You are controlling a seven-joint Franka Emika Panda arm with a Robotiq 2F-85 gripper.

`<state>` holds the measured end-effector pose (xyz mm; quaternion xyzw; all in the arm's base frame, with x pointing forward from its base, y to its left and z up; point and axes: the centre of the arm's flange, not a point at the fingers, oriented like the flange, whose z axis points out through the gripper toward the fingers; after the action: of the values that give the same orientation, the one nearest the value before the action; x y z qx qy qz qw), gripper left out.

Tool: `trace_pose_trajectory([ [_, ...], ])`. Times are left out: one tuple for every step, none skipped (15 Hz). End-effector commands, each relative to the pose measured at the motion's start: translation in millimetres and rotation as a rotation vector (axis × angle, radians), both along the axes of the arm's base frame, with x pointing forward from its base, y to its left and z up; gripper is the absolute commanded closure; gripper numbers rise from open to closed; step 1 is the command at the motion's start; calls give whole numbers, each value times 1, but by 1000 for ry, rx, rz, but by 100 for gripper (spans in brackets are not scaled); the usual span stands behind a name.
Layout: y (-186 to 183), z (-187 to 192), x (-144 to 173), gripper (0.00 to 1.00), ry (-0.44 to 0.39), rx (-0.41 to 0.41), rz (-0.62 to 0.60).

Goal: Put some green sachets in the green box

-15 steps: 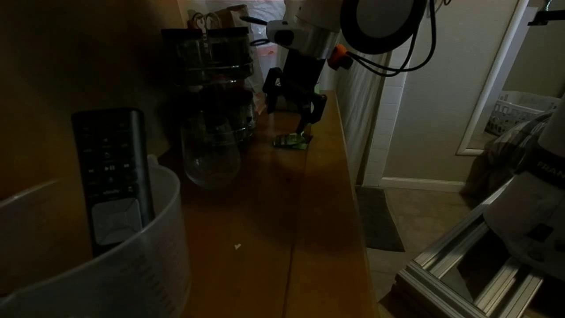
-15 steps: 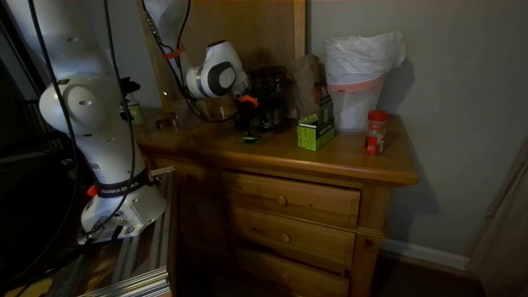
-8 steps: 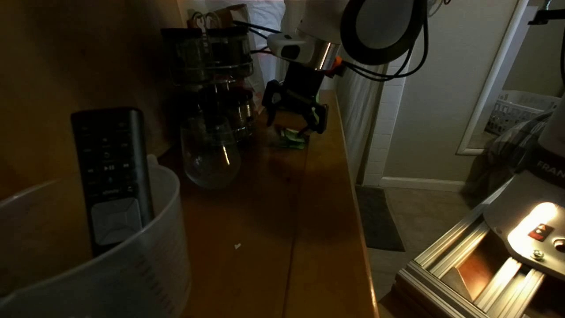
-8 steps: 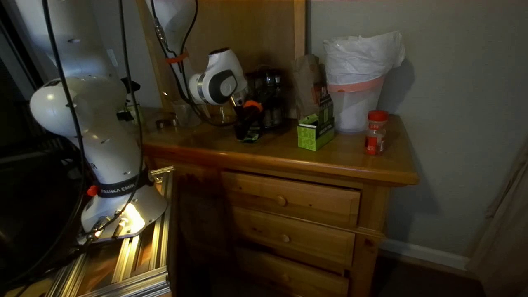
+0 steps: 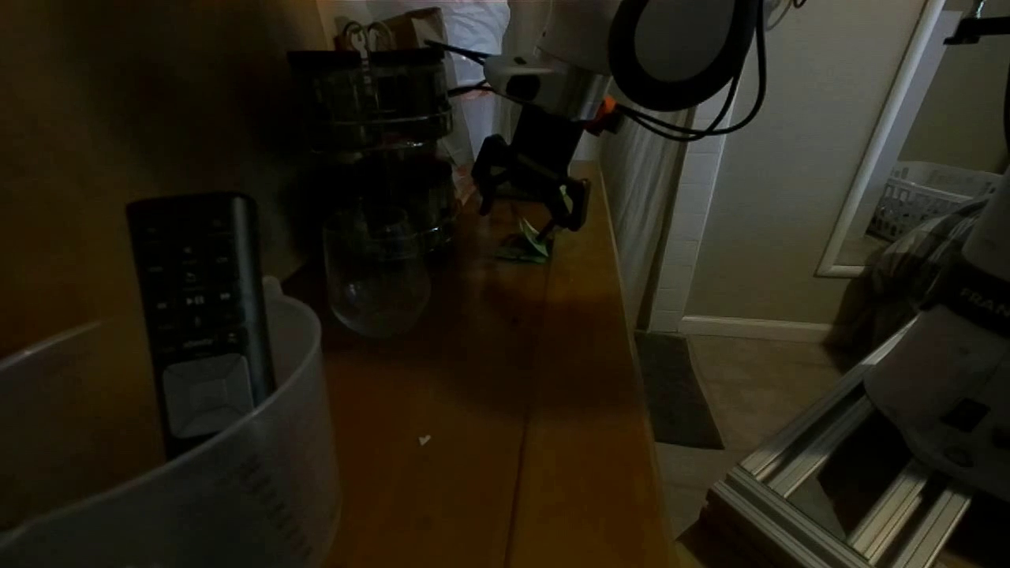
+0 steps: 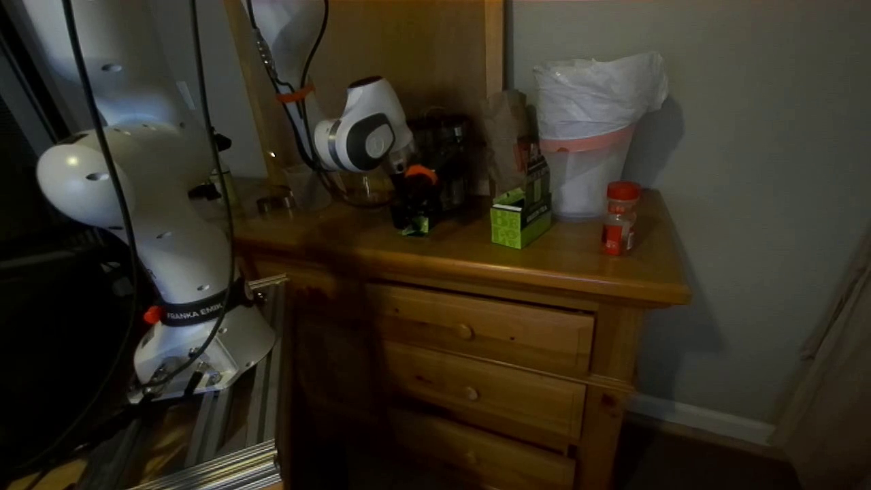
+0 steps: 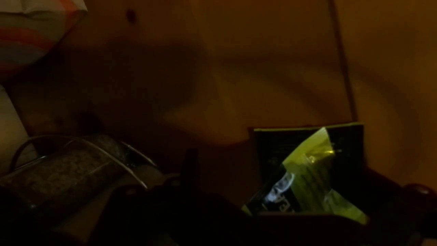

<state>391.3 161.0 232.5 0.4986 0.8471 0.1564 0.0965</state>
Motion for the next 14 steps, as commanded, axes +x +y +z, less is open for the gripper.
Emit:
trace_pose_trajectory([
  [-7,7,1,25,-6,8,-15],
  [-9,8,1,26,-9,9,-23],
  [-11,9,1,34,-9,9,-31],
  [-13,10,2,41,-12,9,-39],
  [-16,12,3,50,-13,13,-47],
  [-18,13,3,56,-13,14,-55],
  [-21,15,4,62,-16,18,-61],
  [-23,17,5,70,-21,21,-68],
  [-26,18,6,76,-26,27,-74],
  [-29,20,6,84,-28,33,-80],
  [-32,24,6,90,-34,41,-88],
  [-35,28,6,98,-42,48,-96],
  [-38,33,4,99,-51,47,-109],
  [-41,40,1,100,-64,45,-124],
])
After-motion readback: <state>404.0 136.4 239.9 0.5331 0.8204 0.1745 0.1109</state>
